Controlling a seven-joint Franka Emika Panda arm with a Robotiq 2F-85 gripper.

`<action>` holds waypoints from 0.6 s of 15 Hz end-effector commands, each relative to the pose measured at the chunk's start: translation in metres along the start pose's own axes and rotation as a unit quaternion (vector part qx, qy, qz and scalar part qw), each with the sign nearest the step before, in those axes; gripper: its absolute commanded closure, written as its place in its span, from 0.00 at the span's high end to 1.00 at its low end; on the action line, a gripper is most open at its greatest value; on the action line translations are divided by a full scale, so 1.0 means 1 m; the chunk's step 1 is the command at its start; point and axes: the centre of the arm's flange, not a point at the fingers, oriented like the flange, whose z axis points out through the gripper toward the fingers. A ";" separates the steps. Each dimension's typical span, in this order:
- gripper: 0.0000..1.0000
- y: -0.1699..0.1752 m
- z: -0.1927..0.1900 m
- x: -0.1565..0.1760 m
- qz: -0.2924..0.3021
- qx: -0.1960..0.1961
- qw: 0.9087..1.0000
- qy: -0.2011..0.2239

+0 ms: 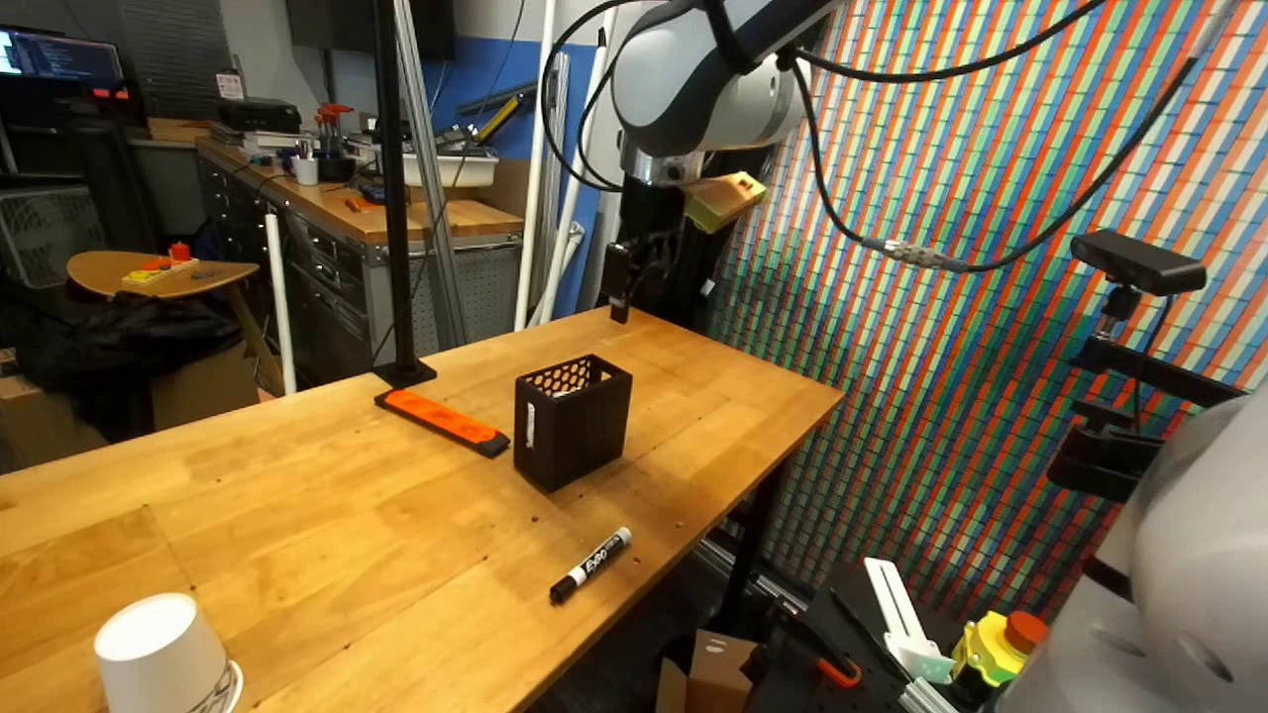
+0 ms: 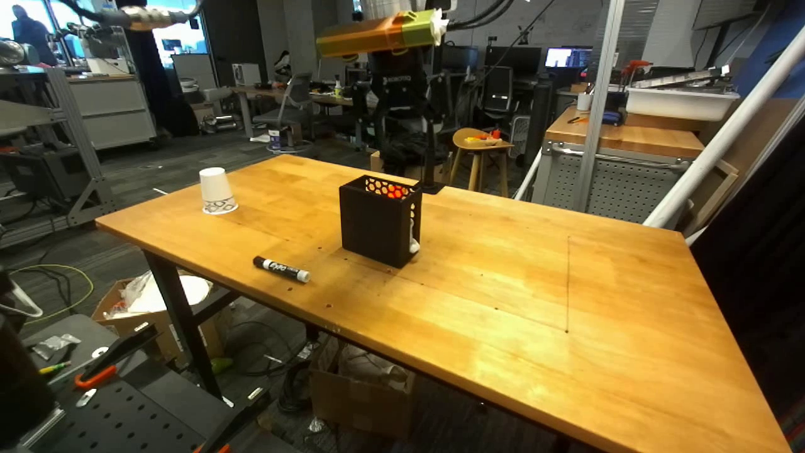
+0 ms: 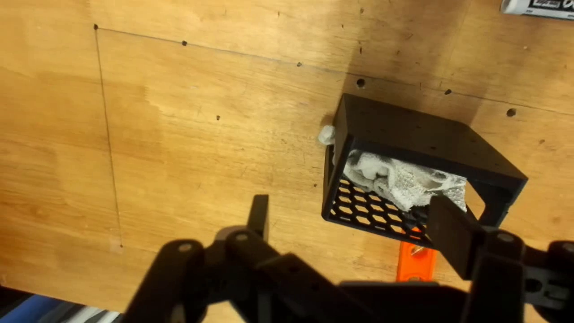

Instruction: Pick up the white towel from the table and put it in the black basket.

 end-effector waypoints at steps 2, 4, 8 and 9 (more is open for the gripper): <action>1.00 0.000 -0.011 -0.019 0.011 0.005 1.000 0.006; 1.00 0.000 -0.010 -0.020 0.011 0.005 1.000 0.005; 1.00 -0.001 0.001 -0.017 0.009 0.009 1.000 -0.005; 1.00 -0.001 0.001 -0.017 0.009 0.009 1.000 -0.005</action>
